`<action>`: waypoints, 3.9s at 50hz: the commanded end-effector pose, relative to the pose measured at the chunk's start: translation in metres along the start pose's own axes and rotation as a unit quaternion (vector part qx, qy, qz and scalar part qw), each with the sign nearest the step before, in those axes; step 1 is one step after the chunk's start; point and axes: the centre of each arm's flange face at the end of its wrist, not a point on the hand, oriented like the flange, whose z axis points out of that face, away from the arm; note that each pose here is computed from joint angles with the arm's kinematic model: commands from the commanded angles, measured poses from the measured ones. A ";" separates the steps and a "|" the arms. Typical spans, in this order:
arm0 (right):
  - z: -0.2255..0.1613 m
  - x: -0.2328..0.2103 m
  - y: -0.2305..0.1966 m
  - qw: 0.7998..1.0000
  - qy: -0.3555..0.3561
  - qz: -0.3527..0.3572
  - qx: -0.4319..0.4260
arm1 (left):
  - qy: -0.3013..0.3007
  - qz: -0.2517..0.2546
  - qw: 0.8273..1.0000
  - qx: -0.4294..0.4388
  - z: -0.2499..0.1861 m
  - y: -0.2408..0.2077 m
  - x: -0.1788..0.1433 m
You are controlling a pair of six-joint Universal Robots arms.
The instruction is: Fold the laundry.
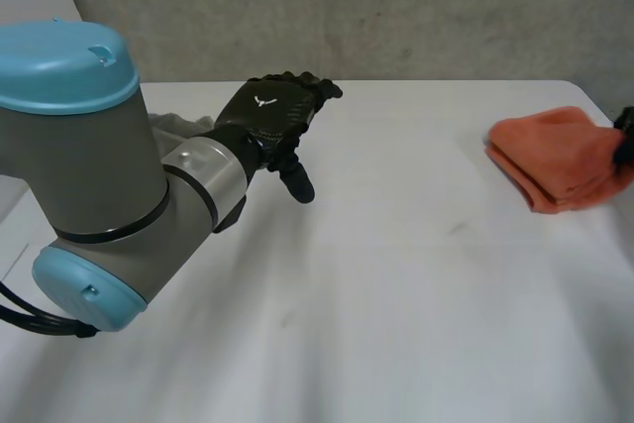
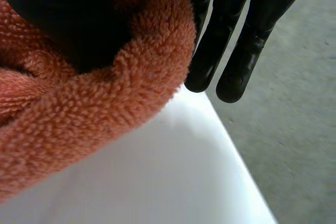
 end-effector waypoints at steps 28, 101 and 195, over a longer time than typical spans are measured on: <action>-0.038 0.049 0.011 0.987 0.090 -0.019 -0.132 | -0.002 -0.001 1.000 0.002 0.002 -0.001 -0.001; -0.319 -0.267 -0.015 0.911 -0.368 -0.174 -0.059 | -0.245 0.163 0.953 -0.069 0.075 0.143 -0.299; -0.328 -0.306 -0.022 0.904 -0.395 -0.144 -0.080 | -0.151 0.100 0.964 -0.196 -0.032 0.107 -0.143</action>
